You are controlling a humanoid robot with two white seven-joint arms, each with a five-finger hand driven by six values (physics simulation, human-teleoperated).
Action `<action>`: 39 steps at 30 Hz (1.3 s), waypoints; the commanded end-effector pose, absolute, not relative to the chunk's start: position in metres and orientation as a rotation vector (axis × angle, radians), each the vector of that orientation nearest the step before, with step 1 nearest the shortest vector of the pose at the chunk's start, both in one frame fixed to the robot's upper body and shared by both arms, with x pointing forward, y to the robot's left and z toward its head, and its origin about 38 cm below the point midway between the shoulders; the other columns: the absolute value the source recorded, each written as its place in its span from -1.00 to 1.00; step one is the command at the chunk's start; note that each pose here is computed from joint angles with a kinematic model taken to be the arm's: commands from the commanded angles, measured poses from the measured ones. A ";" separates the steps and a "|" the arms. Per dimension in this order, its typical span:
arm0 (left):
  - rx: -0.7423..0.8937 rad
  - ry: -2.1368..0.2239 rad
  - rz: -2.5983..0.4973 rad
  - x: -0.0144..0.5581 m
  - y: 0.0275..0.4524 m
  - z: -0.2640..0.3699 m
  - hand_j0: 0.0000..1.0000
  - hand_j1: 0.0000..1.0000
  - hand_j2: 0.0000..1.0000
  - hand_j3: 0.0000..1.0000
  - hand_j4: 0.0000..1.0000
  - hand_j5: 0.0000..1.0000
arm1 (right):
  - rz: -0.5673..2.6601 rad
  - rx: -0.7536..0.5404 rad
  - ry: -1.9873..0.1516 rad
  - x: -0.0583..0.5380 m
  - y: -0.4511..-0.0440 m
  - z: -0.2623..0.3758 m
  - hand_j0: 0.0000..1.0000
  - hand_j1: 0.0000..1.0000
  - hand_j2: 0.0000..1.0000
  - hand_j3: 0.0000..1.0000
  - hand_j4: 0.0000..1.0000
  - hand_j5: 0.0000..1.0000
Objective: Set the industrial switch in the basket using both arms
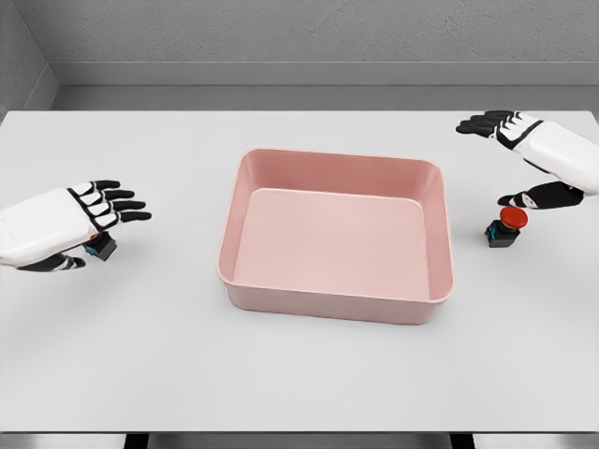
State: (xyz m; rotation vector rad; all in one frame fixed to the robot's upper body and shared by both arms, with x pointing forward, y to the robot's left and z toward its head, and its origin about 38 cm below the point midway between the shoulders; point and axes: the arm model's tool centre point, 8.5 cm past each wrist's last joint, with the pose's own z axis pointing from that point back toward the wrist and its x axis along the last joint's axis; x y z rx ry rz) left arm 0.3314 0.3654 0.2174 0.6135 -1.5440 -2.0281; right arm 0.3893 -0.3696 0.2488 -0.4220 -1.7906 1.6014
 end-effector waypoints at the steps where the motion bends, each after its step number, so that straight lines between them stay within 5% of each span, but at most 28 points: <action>1: 0.611 -1.535 -2.032 0.331 0.367 0.217 1.00 1.00 1.00 1.00 1.00 1.00 | 1.594 -0.426 -1.797 0.390 -0.371 0.252 1.00 1.00 1.00 1.00 1.00 1.00; 9: 0.673 -1.461 -1.933 0.350 0.402 0.209 1.00 1.00 1.00 1.00 1.00 1.00 | 1.673 -0.531 -1.722 0.385 -0.397 0.282 1.00 1.00 1.00 1.00 1.00 1.00; 18: 0.643 -1.491 -1.880 0.353 0.387 0.179 1.00 1.00 1.00 1.00 1.00 1.00 | 1.792 -0.428 -1.455 0.379 -0.400 0.246 1.00 1.00 1.00 1.00 1.00 1.00; 39: 0.636 -1.416 -1.843 0.366 0.400 0.153 1.00 1.00 1.00 1.00 1.00 1.00 | 1.723 -0.412 -1.323 0.394 -0.401 0.193 1.00 1.00 1.00 1.00 1.00 1.00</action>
